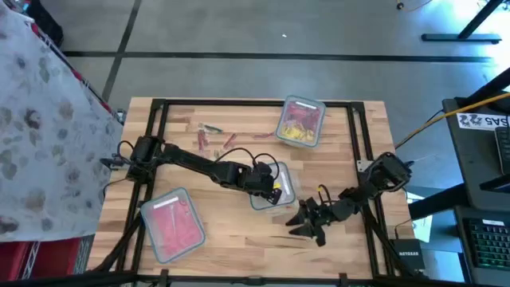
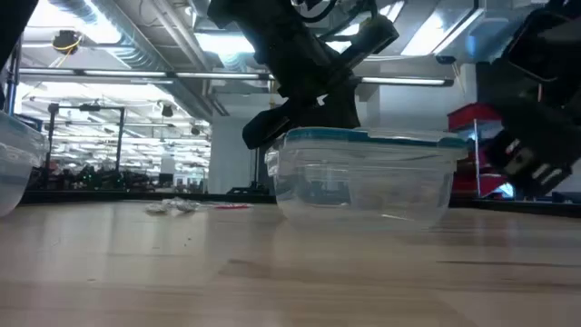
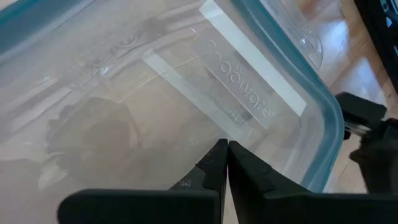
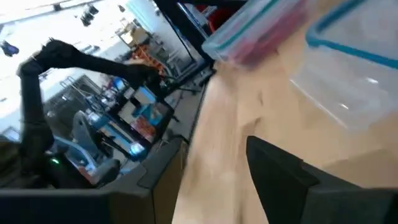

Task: Sort candy
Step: Open the square transparent bin

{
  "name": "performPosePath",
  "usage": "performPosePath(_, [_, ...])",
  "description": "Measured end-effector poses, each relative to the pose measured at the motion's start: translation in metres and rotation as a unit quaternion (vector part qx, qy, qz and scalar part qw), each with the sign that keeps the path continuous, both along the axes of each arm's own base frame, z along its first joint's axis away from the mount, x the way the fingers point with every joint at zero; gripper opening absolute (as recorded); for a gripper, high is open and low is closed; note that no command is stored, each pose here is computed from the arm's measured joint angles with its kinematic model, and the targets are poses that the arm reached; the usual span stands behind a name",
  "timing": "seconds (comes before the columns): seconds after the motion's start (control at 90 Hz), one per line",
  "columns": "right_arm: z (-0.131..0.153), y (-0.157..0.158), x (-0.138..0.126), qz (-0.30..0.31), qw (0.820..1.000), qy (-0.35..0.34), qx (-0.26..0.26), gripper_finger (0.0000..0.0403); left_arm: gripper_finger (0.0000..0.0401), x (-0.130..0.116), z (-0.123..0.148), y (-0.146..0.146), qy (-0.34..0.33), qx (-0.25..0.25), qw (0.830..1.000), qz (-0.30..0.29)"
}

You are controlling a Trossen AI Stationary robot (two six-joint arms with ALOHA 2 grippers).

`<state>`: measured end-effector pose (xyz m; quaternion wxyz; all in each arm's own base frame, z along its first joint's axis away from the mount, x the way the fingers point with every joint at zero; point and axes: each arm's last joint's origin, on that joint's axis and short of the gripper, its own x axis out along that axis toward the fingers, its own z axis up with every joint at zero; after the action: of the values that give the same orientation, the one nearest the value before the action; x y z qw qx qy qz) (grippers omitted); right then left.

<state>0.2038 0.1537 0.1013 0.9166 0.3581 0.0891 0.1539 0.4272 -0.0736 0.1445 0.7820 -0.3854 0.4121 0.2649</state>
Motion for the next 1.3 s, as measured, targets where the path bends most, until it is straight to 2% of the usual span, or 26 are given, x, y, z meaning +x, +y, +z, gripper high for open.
performPosePath(0.067, [0.006,0.000,0.000,0.004,1.000,0.004,0.016,0.0165,0.0000,0.000,0.000,0.000,-0.001,-0.001,1.000,0.000])
performPosePath(0.244, [0.022,-0.004,-0.002,-0.018,0.999,0.031,0.013,0.0158,0.0000,0.004,0.004,-0.002,-0.015,-0.013,1.000,-0.007])
performPosePath(0.433, [0.023,-0.012,-0.011,-0.056,0.989,0.137,0.012,0.0129,0.0000,0.006,0.001,-0.008,-0.027,-0.020,0.999,-0.006])
performPosePath(0.5, [0.022,-0.016,-0.015,-0.061,0.983,0.172,-0.003,0.0118,0.0000,0.006,0.000,-0.009,-0.027,-0.020,0.999,-0.006])
performPosePath(0.689, [0.023,-0.030,-0.023,-0.092,0.967,0.236,-0.027,0.0089,0.0000,0.006,-0.001,-0.016,-0.034,-0.020,0.999,-0.010])
performPosePath(1.044, [0.029,-0.064,-0.013,-0.160,0.953,0.258,-0.020,0.0051,0.0000,-0.001,0.007,-0.036,-0.048,-0.037,0.997,0.038])
performPosePath(1.3, [0.032,-0.089,-0.007,-0.244,0.937,0.248,-0.034,0.0050,0.0000,-0.009,0.041,-0.042,-0.080,-0.004,0.995,0.061])
